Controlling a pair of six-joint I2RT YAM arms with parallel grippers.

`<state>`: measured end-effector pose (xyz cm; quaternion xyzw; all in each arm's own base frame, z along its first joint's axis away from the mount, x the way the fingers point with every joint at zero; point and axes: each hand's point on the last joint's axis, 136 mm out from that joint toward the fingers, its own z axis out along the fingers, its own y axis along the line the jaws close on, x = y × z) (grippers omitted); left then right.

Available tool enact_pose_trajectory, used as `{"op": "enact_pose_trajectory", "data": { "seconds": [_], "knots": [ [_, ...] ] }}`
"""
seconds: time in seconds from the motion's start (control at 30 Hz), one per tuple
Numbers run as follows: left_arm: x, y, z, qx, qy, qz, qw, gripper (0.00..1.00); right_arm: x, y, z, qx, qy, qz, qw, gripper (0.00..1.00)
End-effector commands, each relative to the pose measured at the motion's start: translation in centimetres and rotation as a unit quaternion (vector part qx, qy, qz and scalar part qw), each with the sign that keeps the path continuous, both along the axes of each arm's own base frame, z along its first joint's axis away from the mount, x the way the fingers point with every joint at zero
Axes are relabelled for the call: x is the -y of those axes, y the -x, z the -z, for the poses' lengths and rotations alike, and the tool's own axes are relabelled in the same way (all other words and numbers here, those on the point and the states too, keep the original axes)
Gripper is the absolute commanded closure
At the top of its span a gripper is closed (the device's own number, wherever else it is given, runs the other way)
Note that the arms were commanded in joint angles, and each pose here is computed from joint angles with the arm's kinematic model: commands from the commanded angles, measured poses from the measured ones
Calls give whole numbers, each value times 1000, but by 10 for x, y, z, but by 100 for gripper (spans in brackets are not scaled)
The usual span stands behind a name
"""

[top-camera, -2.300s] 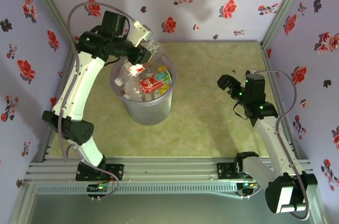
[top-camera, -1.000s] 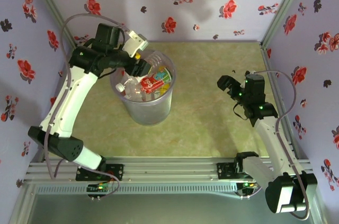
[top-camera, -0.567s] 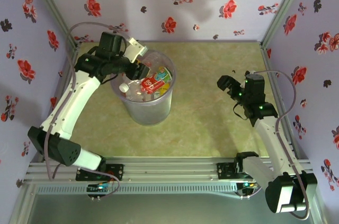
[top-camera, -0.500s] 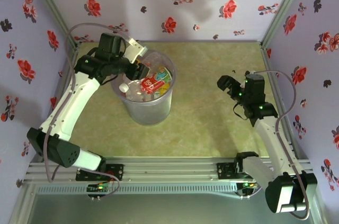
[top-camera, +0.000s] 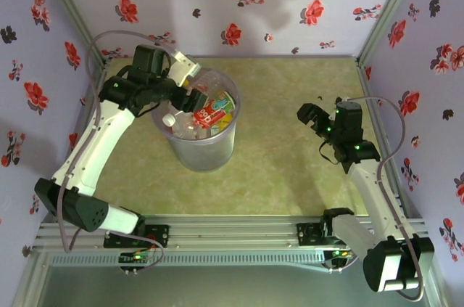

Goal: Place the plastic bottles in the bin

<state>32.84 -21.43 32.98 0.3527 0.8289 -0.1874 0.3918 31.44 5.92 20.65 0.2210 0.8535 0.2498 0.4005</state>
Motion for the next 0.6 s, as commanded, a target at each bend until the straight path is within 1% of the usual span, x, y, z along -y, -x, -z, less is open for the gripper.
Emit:
{"op": "enact_pose_trajectory", "data": {
  "seconds": [0.0, 0.07, 0.17, 0.23, 0.33, 0.4, 0.47, 0.57],
  "knots": [
    [0, -1, -17, 20, 3, 3, 1000, 14, 1, -1, -4, 10, -2, 1, 1000, 1],
    [-1, -1, -21, 25, 6, 2, 1000, 8, 1, -1, -5, 11, -2, 2, 1000, 1],
    [-1, 0, -28, 36, 11, 1, 999, 5, 1, -2, -4, 10, -1, 1, 1000, 1],
    [-3, 1, -33, 42, 14, 1, 999, 2, 0, -3, -4, 9, -2, 1, 1000, 1],
    [-9, 1, -43, 52, 28, -14, 998, 0, -1, -5, -7, 9, -4, -2, 1000, 1],
    [-20, -6, -51, 60, 44, -41, 996, 0, 0, -6, -10, 13, -2, 1, 1000, 1],
    [-36, -16, -56, 71, 51, -83, 993, 0, 2, -6, -12, 17, 5, 4, 1000, 1],
    [-68, -31, -60, 105, 45, -160, 981, 0, 6, -8, -19, 28, 22, 4, 999, 1]
  ]
}}
